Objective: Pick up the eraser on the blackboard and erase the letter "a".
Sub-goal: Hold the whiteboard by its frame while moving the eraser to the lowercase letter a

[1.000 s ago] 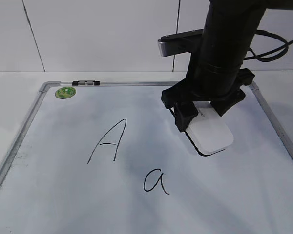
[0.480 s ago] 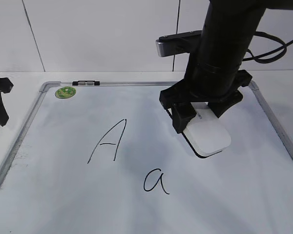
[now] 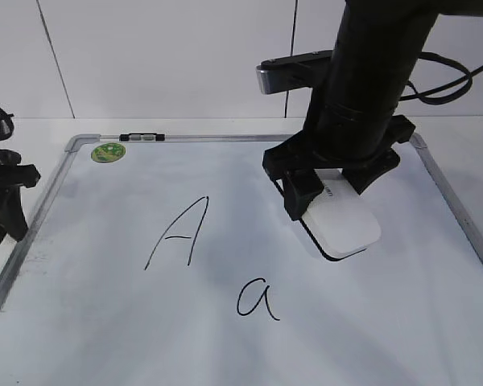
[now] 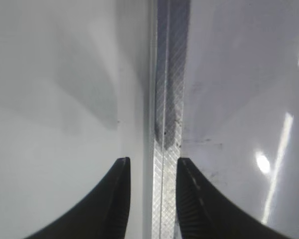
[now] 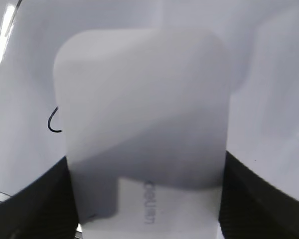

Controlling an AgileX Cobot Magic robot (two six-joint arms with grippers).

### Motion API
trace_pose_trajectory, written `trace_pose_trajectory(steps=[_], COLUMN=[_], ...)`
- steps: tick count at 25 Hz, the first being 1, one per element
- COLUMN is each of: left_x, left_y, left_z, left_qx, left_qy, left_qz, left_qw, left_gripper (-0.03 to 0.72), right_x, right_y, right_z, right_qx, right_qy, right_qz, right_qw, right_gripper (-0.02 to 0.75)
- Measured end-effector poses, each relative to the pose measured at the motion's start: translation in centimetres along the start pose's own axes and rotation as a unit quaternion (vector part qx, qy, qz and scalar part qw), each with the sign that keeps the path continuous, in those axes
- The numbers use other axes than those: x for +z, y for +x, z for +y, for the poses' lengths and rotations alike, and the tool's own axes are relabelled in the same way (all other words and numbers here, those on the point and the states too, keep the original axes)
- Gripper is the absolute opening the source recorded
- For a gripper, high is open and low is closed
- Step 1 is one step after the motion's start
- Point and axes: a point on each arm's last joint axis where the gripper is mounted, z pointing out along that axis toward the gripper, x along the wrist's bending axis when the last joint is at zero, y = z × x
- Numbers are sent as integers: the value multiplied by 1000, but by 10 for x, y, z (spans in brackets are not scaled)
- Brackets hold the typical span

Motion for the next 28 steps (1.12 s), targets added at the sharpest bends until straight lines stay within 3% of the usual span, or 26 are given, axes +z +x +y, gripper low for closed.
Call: trace_pose_trajectory(steps=[28], left_x=[17], left_y=[3], left_z=[8], left_qx=[-7], left_qy=[-3], left_qz=[0], left_qw=[1000], left_gripper=[235], right_x=[0], right_y=[0], right_z=[0], right_qx=[-4], right_qy=[0], right_qz=[0], right_qw=[1000], right_gripper=[549])
